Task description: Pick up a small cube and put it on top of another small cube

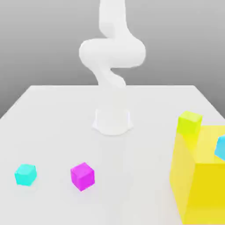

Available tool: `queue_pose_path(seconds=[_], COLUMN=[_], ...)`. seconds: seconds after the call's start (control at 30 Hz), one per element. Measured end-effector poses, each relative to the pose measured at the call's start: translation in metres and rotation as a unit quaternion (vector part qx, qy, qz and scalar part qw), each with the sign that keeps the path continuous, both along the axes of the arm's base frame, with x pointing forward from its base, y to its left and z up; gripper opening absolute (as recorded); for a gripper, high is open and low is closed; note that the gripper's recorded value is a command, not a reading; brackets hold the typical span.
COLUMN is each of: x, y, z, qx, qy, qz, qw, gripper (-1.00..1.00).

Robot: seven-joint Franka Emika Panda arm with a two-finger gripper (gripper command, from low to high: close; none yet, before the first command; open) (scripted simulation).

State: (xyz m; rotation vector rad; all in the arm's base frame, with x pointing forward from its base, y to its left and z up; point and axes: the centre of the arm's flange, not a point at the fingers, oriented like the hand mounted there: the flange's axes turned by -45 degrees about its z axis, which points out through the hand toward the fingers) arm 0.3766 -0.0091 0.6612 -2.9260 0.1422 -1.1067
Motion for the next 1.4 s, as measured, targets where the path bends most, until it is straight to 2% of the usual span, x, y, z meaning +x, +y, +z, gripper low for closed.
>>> queue_pose_path(seconds=[0.13, 0.3, 0.43, 0.6, 0.83, 0.87, 1.1, 1.33, 1.4], x=[0.040, 0.053, 0.036, -0.022, -0.034, -0.035, -0.035, -0.035, -0.021], y=[-0.021, -0.050, -0.070, -0.087, -0.086, -0.086, -0.086, -0.086, -0.073], z=[-0.099, -0.224, -0.325, -0.444, -0.515, -0.524, -0.525, -0.470, -0.451], qx=[0.033, 0.071, 0.102, 0.139, 0.144, 0.144, 0.144, 0.144, 0.130], qy=[0.072, 0.156, 0.223, 0.308, 0.323, 0.323, 0.322, 0.322, 0.328], qz=[-0.069, -0.157, -0.233, -0.335, -0.350, -0.350, -0.350, -0.351, -0.314], qw=[0.995, 0.973, 0.941, 0.879, 0.867, 0.867, 0.868, 0.867, 0.882], gripper=[0.00, 0.00, 0.00, 0.00, 0.00, -1.00, -1.00, -1.00, -1.00])
